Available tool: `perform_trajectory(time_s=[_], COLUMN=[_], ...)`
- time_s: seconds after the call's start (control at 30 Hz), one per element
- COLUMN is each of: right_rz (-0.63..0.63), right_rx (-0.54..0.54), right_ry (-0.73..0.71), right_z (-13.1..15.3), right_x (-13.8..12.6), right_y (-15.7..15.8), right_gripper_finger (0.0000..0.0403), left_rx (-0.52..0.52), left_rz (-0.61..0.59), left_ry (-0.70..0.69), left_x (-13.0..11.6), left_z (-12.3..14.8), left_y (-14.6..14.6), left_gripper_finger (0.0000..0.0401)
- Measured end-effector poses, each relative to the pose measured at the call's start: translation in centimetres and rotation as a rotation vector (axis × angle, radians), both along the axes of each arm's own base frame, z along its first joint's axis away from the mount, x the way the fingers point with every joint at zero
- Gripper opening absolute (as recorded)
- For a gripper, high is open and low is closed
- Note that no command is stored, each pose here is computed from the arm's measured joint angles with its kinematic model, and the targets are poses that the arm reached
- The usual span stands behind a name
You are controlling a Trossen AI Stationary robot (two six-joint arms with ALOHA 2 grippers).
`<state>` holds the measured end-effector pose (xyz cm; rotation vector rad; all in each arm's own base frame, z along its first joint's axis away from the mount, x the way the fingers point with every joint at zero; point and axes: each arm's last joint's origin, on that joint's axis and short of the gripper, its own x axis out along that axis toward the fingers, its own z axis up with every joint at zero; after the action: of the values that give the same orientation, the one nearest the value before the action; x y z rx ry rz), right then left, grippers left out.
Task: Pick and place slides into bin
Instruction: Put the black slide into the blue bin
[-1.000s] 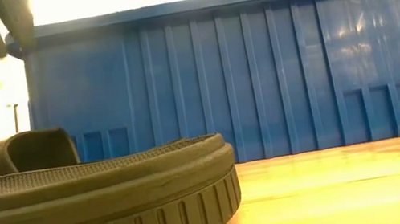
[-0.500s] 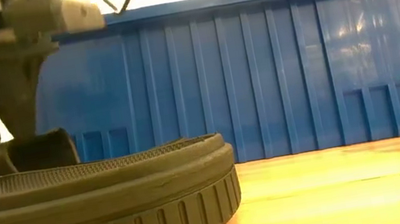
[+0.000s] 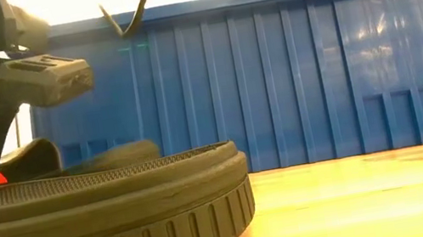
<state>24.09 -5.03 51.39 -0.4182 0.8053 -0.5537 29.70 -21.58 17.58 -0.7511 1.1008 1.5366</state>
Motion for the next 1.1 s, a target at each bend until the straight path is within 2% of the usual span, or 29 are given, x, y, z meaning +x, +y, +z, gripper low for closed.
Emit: perform_trajectory(time_s=[0.3,0.4,0.53,0.63,0.8,0.9,1.1], right_rz=[0.011,0.019,0.02,0.025,0.043,0.054,0.073], right_rx=[-0.011,-0.019,-0.02,-0.025,-0.044,-0.055,-0.077], right_ry=[0.014,0.021,0.023,0.028,0.049,0.06,0.082], right_z=[0.0,0.0,0.0,0.0,0.0,0.0,0.0], right_x=[0.0,0.0,0.0,0.0,0.0,0.0,0.0], right_y=[0.0,0.0,0.0,0.0,0.0,0.0,0.0], right_gripper_finger=[0.0054,0.0054,0.0054,0.0054,0.0054,0.0054,0.0052], left_rx=[0.009,0.011,0.009,0.052,0.063,0.034,-0.072], left_rz=[0.0,-0.014,-0.09,-0.159,-0.253,-0.328,-0.651], left_ry=[0.019,0.019,0.009,-0.017,-0.108,-0.162,-0.291], left_x=[-0.1,-0.1,0.1,0.2,0.2,-0.1,-1.4], left_z=[0.0,0.0,0.6,1.7,4.5,6.4,11.9], left_y=[0.4,0.4,0.3,0.5,1.0,1.3,2.3], left_gripper_finger=[0.0117,0.0083,0.002,0.0008,0.0003,0.0002,0.0])
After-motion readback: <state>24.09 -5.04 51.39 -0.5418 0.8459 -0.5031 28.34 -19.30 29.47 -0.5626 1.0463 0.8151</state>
